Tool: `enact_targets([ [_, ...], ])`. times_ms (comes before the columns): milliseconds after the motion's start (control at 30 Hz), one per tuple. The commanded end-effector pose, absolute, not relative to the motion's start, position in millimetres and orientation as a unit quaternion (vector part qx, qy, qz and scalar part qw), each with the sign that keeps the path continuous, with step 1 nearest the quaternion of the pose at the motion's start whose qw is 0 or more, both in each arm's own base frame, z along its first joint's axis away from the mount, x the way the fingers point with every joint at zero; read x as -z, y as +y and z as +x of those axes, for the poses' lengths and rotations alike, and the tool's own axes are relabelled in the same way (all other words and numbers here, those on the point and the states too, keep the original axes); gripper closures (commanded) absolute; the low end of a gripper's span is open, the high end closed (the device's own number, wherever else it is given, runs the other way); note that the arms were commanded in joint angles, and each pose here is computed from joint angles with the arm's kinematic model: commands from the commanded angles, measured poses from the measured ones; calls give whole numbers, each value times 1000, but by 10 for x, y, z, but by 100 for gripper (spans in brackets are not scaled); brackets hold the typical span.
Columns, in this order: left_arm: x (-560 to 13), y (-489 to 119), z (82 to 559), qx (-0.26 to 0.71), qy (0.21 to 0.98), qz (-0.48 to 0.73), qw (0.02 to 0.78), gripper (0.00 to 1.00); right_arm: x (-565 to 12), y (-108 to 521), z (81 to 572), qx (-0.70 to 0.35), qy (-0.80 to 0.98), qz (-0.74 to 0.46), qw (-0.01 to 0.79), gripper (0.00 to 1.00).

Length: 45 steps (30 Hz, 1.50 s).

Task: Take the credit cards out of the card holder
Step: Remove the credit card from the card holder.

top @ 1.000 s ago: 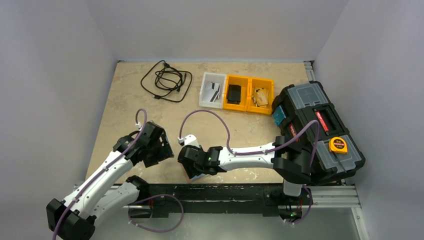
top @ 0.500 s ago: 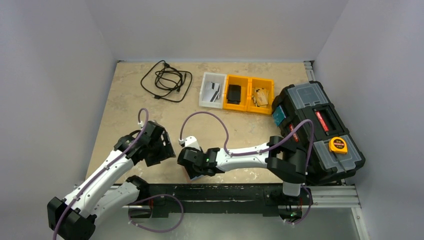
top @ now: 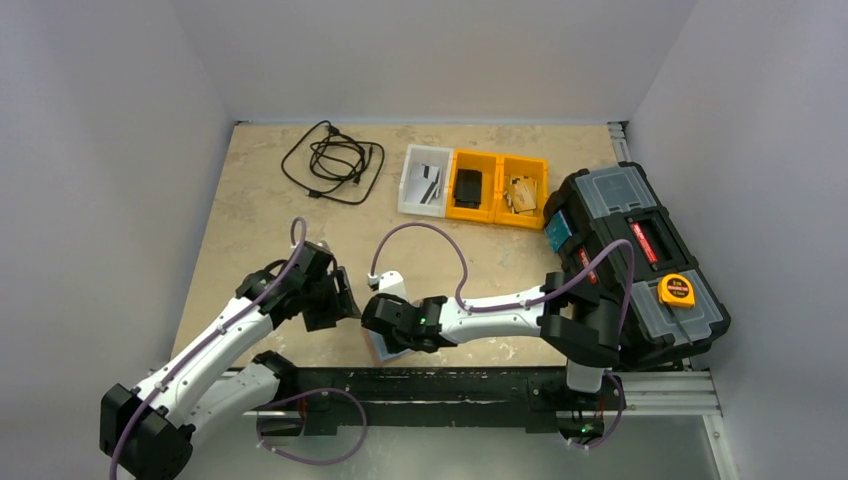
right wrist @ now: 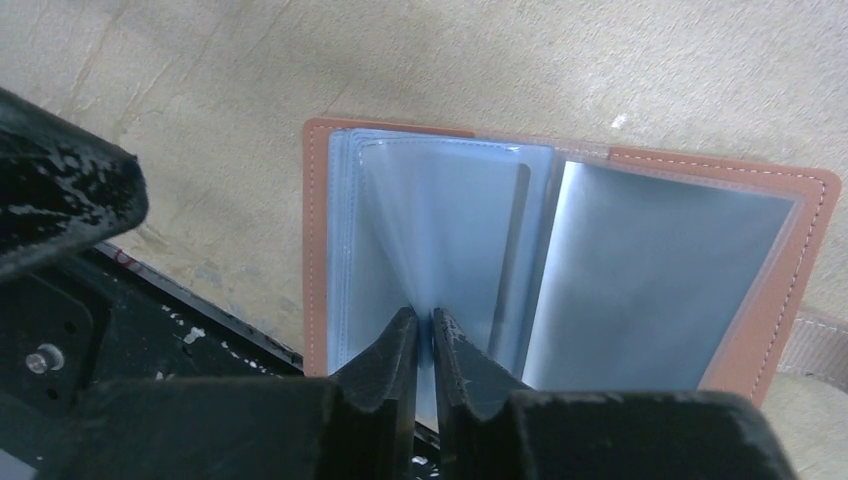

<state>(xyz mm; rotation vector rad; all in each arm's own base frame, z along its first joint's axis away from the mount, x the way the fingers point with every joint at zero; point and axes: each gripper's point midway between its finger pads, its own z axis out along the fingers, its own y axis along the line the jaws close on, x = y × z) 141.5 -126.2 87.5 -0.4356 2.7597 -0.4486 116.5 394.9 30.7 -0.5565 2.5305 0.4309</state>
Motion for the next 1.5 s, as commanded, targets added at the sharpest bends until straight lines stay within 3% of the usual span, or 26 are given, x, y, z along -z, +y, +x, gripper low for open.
enact_targets([
  [0, -899, -1425, 1471, 200, 958, -129, 157, 43, -346, 3945, 1035, -182, 940, -179, 228, 95],
  [100, -878, -1468, 1456, 208, 958, -127, 154, 56, -509, 4017, 1034, -212, 936, -157, 232, 100],
  [333, -795, -1683, 1422, 219, 959, -114, 142, 80, -748, 4000, 1110, -255, 928, -99, 251, 100],
  [700, -518, -2064, 1418, 208, 968, -92, 103, 86, -563, 3758, 1117, -257, 937, -54, 229, 98],
  [1133, -543, -2465, 1421, 225, 969, -50, 87, 85, -805, 3523, 1144, -263, 930, -37, 253, 64],
  [1467, -488, -2862, 1396, 268, 961, -37, 53, 82, -952, 3292, 1177, -259, 925, -23, 276, 64],
])
